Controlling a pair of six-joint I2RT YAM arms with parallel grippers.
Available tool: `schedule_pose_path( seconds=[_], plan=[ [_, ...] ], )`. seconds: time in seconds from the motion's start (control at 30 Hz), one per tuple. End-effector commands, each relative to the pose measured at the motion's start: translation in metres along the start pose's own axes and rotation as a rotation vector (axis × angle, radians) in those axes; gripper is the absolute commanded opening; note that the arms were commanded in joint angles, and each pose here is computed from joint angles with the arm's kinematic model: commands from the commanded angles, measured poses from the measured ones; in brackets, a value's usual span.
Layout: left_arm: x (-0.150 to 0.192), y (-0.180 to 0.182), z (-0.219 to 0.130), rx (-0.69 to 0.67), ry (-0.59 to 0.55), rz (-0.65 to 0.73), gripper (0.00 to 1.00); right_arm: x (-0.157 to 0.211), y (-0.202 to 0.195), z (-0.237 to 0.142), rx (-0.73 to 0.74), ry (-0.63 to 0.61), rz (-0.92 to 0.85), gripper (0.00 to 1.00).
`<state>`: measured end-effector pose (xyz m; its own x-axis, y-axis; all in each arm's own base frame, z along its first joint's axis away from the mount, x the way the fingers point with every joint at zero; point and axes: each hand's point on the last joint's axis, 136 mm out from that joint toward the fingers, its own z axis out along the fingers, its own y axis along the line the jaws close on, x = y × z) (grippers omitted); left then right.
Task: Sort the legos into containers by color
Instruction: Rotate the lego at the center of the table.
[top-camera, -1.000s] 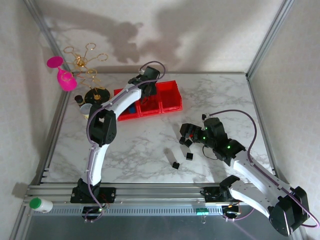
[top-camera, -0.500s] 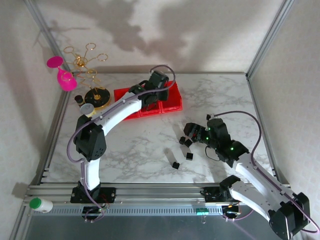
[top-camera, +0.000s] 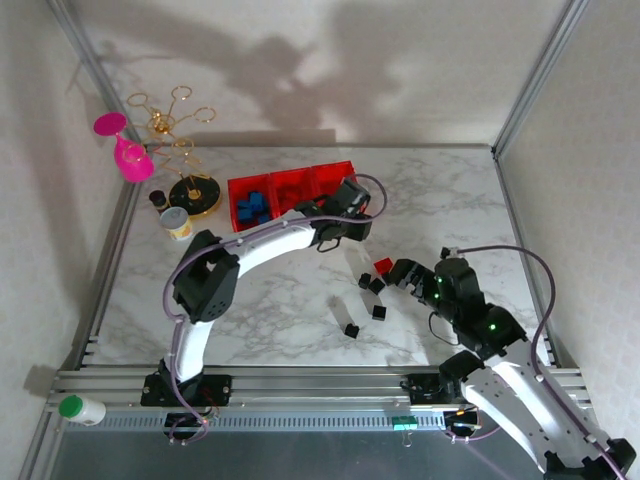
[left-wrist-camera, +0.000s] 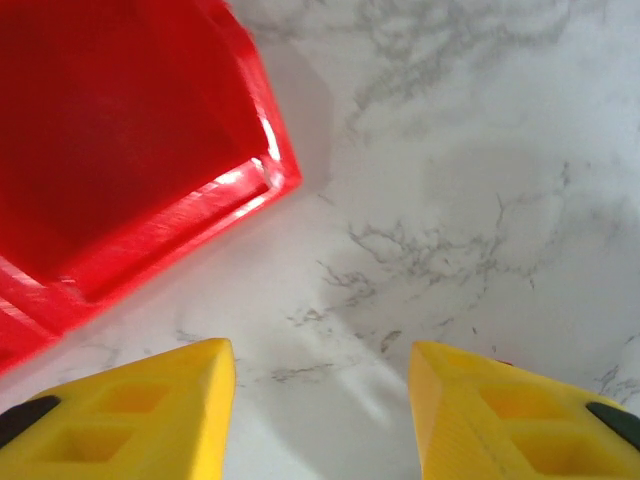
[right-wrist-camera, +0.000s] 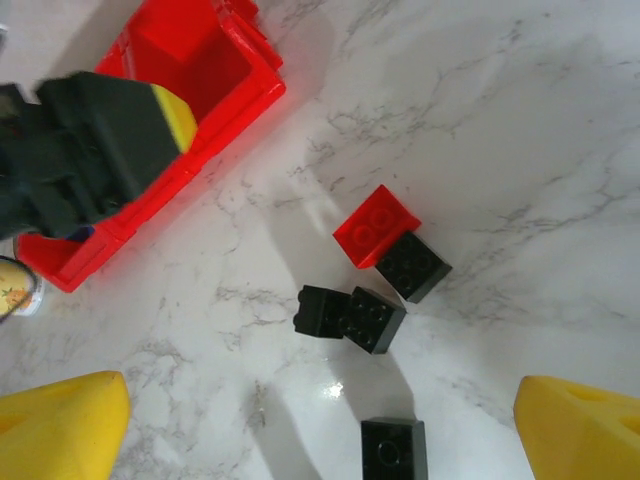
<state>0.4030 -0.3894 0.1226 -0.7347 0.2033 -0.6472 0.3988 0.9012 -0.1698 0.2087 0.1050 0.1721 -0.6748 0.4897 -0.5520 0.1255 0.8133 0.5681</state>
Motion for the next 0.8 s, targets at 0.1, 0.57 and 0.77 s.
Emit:
schedule_pose_path(
  seconds=[0.1, 0.57, 0.77],
  plan=[
    [0.024, -0.046, 0.023, 0.080, 0.053, 0.132, 0.50, 0.001, -0.016, -0.010, 0.060, -0.012, 0.028, 0.99],
    [0.067, -0.081, 0.045, 0.103, 0.125, 0.231, 0.57, -0.001, -0.011, -0.010, 0.038, -0.021, 0.019, 0.99],
    [0.069, -0.077, 0.061, 0.059, 0.142, 0.230, 0.58, -0.003, -0.010, -0.011, 0.029, -0.027, 0.021, 0.99]
  ],
)
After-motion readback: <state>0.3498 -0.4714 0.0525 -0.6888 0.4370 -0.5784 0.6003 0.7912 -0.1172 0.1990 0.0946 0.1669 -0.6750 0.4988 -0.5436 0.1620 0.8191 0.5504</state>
